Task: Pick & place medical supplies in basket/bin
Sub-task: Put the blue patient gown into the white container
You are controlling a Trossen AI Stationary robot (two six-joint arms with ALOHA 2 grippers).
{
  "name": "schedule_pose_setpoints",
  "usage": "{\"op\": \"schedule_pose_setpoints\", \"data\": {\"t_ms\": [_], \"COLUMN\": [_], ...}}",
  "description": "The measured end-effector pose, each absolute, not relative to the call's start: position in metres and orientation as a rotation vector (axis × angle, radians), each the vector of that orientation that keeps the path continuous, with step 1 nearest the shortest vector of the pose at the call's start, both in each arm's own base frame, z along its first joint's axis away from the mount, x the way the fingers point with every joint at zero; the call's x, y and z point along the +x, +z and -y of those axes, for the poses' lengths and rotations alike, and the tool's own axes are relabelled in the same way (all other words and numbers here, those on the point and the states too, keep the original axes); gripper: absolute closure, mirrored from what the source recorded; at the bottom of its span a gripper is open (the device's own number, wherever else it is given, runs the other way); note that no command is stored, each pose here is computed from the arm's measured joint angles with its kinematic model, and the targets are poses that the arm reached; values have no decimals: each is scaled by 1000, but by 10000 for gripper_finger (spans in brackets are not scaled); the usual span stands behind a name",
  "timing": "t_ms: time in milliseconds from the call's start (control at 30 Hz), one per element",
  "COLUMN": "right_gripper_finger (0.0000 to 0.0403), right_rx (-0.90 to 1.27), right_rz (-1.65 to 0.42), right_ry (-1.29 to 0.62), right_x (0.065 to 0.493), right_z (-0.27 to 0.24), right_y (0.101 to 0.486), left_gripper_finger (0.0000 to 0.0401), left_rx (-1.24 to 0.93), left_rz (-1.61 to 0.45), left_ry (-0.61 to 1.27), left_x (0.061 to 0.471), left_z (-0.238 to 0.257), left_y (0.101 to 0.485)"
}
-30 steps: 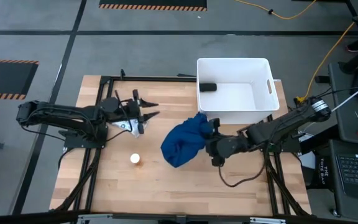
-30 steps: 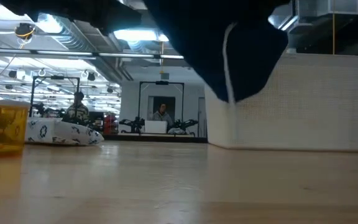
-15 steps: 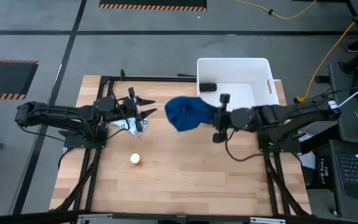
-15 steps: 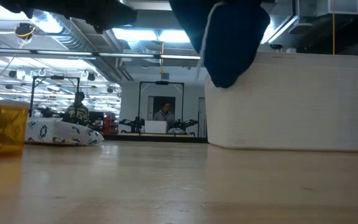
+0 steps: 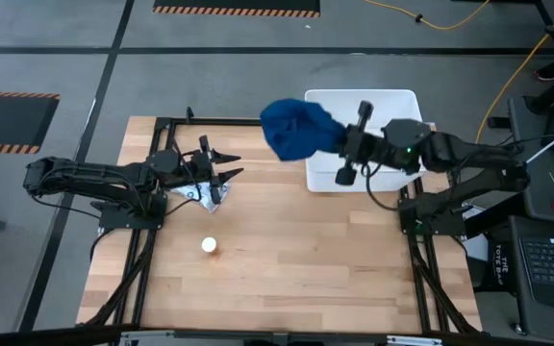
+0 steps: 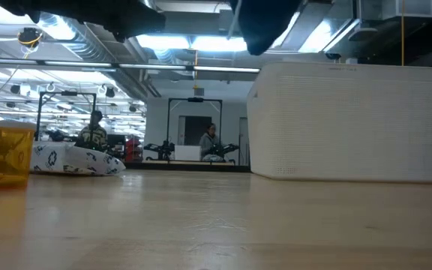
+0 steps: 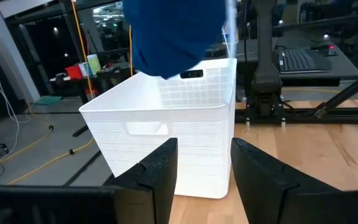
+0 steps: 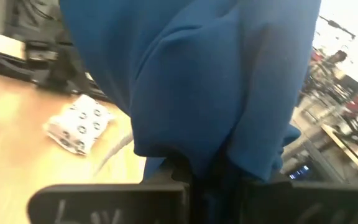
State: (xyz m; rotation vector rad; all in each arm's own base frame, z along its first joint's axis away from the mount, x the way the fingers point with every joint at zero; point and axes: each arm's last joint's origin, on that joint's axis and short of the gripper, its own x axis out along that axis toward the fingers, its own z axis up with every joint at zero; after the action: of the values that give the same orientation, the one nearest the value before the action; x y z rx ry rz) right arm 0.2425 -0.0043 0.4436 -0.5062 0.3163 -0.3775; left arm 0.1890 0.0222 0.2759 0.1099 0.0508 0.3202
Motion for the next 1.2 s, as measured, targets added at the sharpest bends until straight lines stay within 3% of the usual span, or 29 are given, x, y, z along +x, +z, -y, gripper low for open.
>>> {"op": "schedule_pose_setpoints", "data": {"t_ms": [567,1200], "right_gripper_finger": [371,371], "right_rx": [-534,-534], "right_rz": [-785,-1027], "right_ry": [-671,-840], "right_x": [215,202], "right_z": [50,84], "right_y": [419,387], "left_gripper_finger": [258,258], "left_rx": [111,110], "left_rz": [-51,-51], "left_ry": [320,320], "left_x": [189,189], "left_z": [-22,-22], "left_y": [276,276]}}
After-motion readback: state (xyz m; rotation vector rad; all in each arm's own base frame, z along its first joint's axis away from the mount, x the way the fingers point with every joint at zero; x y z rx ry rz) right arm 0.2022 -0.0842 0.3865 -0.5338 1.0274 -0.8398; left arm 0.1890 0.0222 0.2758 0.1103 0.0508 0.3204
